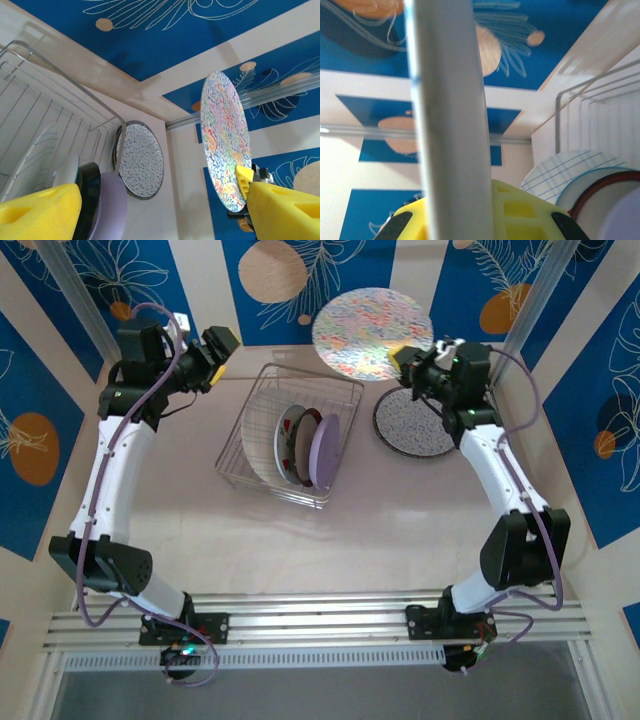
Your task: Unload the plates from the dish rack
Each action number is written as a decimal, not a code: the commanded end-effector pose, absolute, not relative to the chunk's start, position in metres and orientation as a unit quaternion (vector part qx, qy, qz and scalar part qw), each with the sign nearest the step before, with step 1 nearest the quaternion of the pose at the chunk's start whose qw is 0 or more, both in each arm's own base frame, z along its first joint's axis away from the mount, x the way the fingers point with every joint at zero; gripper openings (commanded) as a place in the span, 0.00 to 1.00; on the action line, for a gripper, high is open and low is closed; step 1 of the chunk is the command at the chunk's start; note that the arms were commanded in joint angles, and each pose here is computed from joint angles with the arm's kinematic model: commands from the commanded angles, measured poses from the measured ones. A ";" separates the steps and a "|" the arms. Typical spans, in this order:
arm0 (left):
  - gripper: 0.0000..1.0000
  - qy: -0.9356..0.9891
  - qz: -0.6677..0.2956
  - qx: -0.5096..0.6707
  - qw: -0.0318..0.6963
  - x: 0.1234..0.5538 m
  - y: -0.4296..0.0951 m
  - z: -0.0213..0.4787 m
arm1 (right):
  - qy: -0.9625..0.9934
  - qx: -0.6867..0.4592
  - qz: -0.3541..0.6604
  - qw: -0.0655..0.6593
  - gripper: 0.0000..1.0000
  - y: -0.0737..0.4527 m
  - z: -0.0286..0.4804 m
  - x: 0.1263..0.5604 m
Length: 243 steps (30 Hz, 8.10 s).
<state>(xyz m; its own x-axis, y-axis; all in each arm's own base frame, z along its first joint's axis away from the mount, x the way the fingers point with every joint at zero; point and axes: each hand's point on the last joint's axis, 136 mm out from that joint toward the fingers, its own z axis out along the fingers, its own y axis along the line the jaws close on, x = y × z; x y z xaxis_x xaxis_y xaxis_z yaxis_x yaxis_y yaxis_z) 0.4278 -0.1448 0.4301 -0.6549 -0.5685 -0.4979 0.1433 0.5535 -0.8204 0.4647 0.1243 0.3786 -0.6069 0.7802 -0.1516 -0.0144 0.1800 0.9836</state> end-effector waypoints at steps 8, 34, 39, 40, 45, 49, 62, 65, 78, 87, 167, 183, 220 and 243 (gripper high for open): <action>0.88 0.793 -0.384 -0.011 0.473 0.407 -0.170 0.461 | 0.672 0.320 0.527 0.410 0.00 0.041 0.361 0.437; 0.90 0.793 -0.292 0.132 0.518 0.364 -0.223 0.462 | 0.685 0.414 0.446 0.400 0.00 -0.034 0.218 0.428; 0.90 0.790 -0.279 0.148 0.525 0.356 -0.232 0.462 | 0.690 0.423 0.441 0.388 0.00 -0.038 0.200 0.432; 0.91 0.790 -0.276 0.150 0.527 0.354 -0.232 0.461 | 0.691 0.426 0.440 0.384 0.00 -0.039 0.196 0.434; 0.90 0.790 -0.269 0.156 0.528 0.349 -0.235 0.460 | 0.693 0.431 0.440 0.375 0.00 -0.041 0.180 0.441; 0.91 0.793 -0.271 0.156 0.523 0.346 -0.236 0.457 | 0.697 0.432 0.440 0.366 0.00 -0.041 0.169 0.446; 0.91 0.798 -0.264 0.155 0.519 0.337 -0.231 0.457 | 0.708 0.429 0.447 0.339 0.00 -0.039 0.141 0.467; 0.91 0.799 -0.262 0.155 0.519 0.337 -0.230 0.457 | 0.708 0.430 0.448 0.335 0.00 -0.038 0.136 0.471; 0.91 0.806 -0.256 0.148 0.513 0.337 -0.227 0.453 | 0.715 0.432 0.457 0.306 0.07 -0.029 0.115 0.487; 0.91 0.806 -0.256 0.146 0.512 0.338 -0.227 0.452 | 0.727 0.441 0.448 0.276 0.36 -0.023 0.105 0.487; 0.92 0.840 -0.222 0.123 0.480 0.335 -0.213 0.437 | 0.761 0.588 0.249 0.116 0.75 -0.042 0.129 0.454; 0.86 0.926 -0.203 0.014 0.317 0.388 -0.136 0.358 | 0.749 0.220 0.418 0.465 0.75 0.080 0.395 0.442; 0.44 0.956 -0.225 0.064 0.178 0.449 -0.141 0.241 | 0.749 0.023 0.528 0.400 0.75 0.181 0.408 0.322; 0.31 0.956 -0.230 0.093 0.159 0.448 -0.161 0.225 | 0.754 0.029 0.530 0.386 0.75 0.185 0.399 0.326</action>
<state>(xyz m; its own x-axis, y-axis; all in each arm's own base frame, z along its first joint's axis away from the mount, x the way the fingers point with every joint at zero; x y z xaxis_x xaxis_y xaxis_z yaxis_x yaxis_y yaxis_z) 0.4473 -0.1503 0.2184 -0.9461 0.0603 -0.3183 0.1928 0.8944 -0.4035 0.3278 0.1812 0.4059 -0.6800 0.4671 -0.5651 -0.3719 0.4445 0.8149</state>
